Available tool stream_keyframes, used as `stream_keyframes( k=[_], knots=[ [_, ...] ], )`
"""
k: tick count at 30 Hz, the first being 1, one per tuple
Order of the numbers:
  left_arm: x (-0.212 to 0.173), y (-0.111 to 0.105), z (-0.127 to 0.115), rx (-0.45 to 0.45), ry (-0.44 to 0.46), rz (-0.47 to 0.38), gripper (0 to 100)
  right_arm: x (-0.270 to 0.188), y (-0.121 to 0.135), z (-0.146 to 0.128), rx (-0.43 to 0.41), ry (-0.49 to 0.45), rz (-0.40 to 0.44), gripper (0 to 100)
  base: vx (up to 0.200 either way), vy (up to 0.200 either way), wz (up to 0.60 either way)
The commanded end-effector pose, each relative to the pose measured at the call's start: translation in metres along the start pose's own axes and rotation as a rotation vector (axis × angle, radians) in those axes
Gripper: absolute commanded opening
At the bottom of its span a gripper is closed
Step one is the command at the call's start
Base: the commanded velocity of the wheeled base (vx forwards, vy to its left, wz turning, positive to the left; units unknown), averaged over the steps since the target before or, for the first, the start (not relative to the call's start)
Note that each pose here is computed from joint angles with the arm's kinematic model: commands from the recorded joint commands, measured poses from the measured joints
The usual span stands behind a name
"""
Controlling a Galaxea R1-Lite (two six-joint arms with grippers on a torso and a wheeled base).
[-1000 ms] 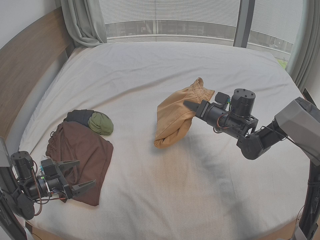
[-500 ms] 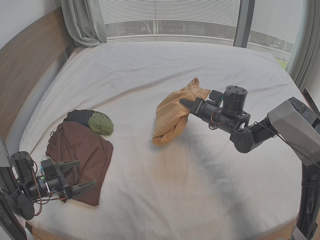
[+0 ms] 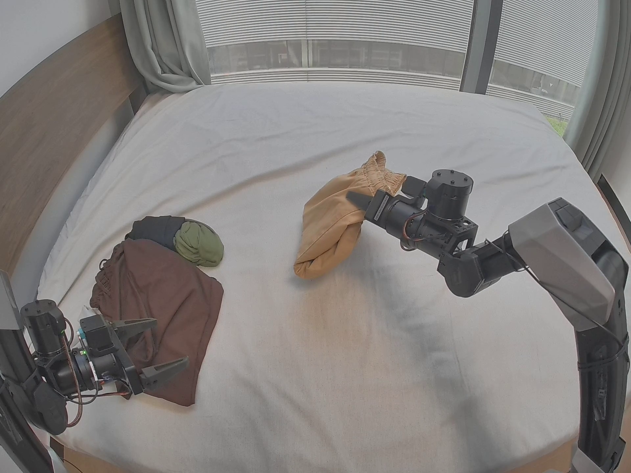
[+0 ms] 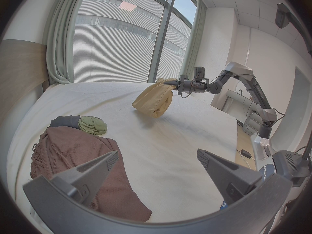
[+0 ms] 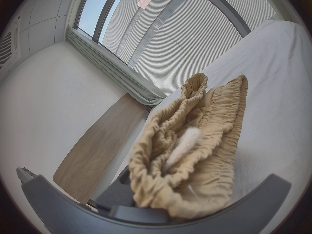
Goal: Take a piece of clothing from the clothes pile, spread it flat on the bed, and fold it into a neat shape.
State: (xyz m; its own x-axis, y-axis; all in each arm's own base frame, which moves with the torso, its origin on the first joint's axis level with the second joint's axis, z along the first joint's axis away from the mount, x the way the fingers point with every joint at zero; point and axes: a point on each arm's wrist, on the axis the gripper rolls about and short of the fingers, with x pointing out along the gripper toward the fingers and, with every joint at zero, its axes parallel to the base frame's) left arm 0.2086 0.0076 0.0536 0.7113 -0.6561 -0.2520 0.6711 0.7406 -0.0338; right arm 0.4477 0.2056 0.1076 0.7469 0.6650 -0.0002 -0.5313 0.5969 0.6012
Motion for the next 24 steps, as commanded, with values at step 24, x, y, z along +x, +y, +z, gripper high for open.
stream_keyframes(
  k=[24],
  knots=[
    [-0.001,-0.002,-0.002,-0.011,0.003,-0.025,100,-0.023,-0.105,-0.089,0.064,0.081,-0.250,0,0.000,0.000,0.00]
  ],
)
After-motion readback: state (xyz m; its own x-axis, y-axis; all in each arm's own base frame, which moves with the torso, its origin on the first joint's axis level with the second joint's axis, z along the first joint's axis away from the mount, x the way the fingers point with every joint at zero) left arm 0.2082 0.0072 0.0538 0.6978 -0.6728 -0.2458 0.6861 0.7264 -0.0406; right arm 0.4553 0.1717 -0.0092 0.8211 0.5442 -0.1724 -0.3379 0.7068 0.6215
